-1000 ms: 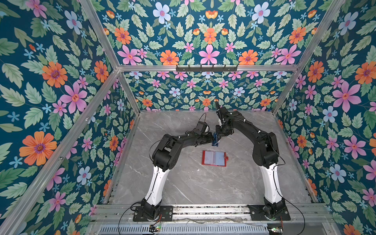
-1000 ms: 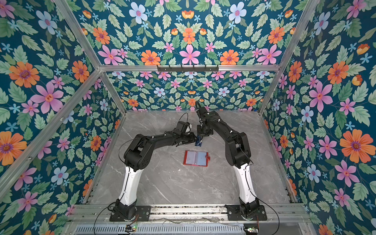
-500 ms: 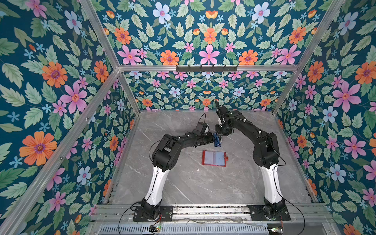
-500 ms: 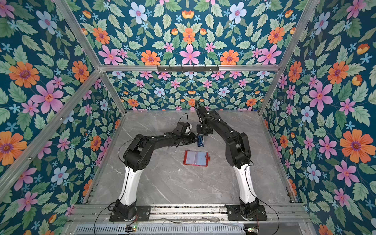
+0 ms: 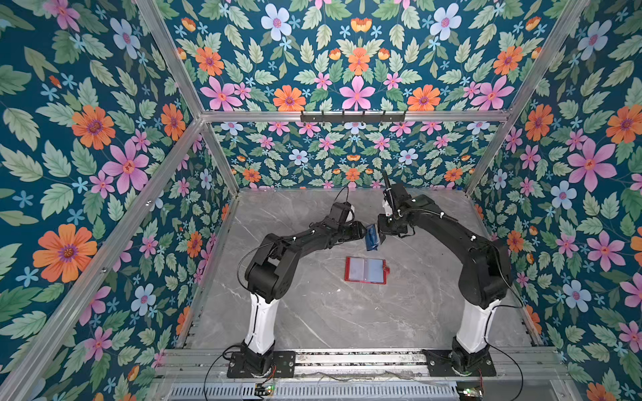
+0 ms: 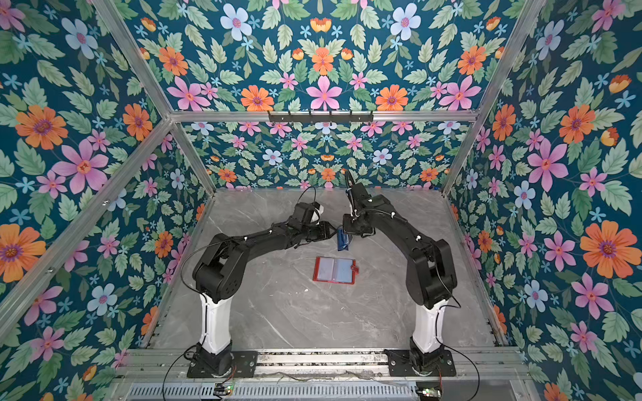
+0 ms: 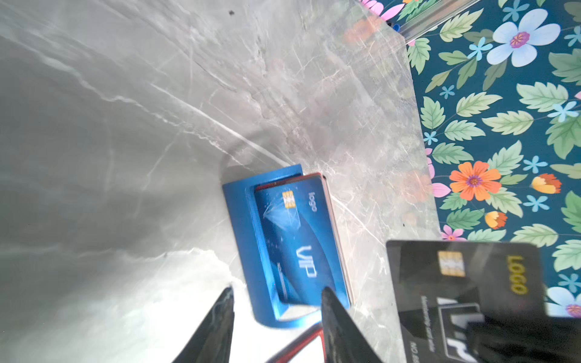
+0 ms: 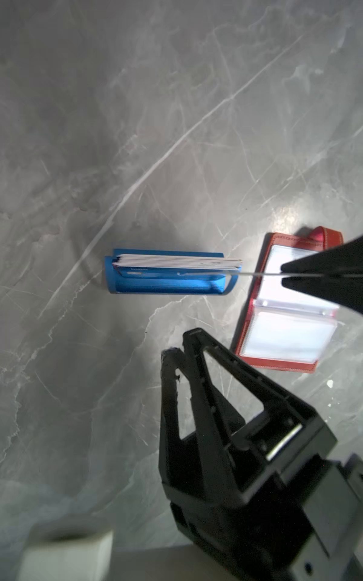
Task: Insert credit cards into a card holder
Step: Pick up the credit card from the storage box, then insert the credit card into the card slot.
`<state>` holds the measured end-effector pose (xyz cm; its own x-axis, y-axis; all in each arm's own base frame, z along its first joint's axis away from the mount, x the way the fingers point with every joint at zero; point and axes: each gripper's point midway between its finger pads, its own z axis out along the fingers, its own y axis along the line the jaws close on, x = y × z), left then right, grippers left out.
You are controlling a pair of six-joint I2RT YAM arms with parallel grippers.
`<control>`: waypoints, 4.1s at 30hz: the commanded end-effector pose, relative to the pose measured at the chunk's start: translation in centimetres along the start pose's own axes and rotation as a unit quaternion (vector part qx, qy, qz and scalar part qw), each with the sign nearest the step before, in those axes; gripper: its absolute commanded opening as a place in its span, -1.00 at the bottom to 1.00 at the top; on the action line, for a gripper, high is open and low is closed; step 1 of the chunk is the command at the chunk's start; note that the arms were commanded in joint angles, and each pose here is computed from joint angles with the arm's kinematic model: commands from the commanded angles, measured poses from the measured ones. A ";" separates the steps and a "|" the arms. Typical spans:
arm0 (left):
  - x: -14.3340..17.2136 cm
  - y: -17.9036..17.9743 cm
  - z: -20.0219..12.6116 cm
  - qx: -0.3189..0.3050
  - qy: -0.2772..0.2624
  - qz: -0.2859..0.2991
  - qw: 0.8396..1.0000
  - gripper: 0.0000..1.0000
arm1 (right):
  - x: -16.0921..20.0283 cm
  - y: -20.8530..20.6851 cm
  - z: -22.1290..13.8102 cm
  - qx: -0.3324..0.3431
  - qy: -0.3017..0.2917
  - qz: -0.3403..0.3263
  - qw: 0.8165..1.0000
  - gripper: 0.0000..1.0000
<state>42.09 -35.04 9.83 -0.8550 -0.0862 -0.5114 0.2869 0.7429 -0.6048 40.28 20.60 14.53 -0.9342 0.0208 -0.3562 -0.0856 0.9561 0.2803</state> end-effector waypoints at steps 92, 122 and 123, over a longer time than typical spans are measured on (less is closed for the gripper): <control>14.2 7.1 -4.9 -0.027 0.076 -0.046 0.996 -0.49 | 11.8 2.0 6.0 -0.182 0.040 0.064 0.980 -1.00; 14.8 7.5 -4.9 -0.034 0.084 -0.049 0.995 -0.58 | 12.5 2.5 7.9 -0.187 0.061 0.061 0.979 -1.00; 14.8 7.5 -4.9 -0.034 0.085 -0.049 0.995 -0.60 | 12.5 2.5 8.0 -0.188 0.061 0.063 0.978 -1.00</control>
<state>30.50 -28.62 2.42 -0.9181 -0.0669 -0.3906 0.2184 0.7370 -0.6396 31.26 25.81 4.16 -0.9757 0.0654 -0.2090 -0.0862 0.7628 0.6409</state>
